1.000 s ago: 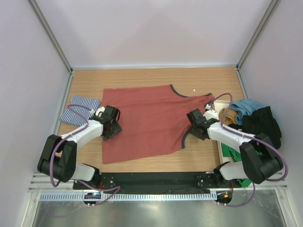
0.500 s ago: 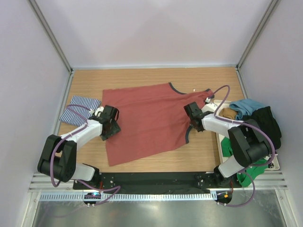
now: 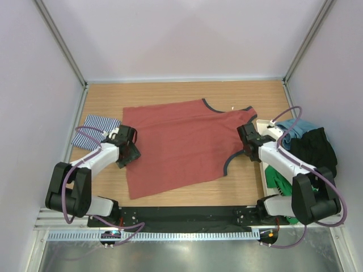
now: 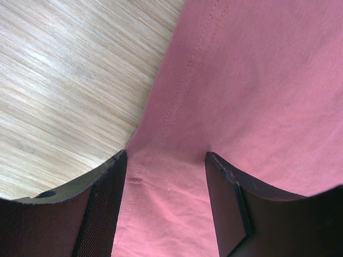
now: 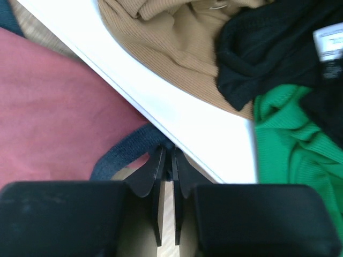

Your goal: Fold and stack the tank tops

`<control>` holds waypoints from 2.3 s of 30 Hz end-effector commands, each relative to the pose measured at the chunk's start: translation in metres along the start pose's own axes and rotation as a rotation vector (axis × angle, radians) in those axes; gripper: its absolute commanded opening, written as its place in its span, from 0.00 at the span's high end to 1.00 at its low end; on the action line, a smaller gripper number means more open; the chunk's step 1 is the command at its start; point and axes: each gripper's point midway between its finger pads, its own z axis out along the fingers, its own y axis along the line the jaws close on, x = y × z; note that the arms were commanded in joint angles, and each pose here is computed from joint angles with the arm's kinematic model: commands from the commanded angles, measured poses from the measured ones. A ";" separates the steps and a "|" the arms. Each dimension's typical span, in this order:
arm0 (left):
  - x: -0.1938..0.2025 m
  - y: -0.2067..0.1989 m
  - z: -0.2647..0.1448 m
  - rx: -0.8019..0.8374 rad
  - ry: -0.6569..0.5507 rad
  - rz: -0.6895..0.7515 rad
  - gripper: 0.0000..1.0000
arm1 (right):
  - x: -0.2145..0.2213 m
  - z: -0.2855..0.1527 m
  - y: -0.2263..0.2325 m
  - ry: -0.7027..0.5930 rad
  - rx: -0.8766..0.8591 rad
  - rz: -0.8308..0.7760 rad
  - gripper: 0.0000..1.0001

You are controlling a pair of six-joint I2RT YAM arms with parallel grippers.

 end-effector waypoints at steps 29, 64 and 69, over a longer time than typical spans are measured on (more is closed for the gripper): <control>-0.072 -0.044 -0.065 0.167 -0.138 0.021 0.31 | -0.044 -0.079 0.140 0.039 -0.695 -0.304 0.34; 0.070 0.064 -0.087 -0.124 0.203 -0.132 0.40 | 0.146 -0.094 0.027 0.522 -0.600 -0.377 0.46; 0.070 0.062 -0.090 -0.119 0.211 -0.133 0.41 | 0.155 -0.095 0.042 0.563 -0.639 -0.358 0.68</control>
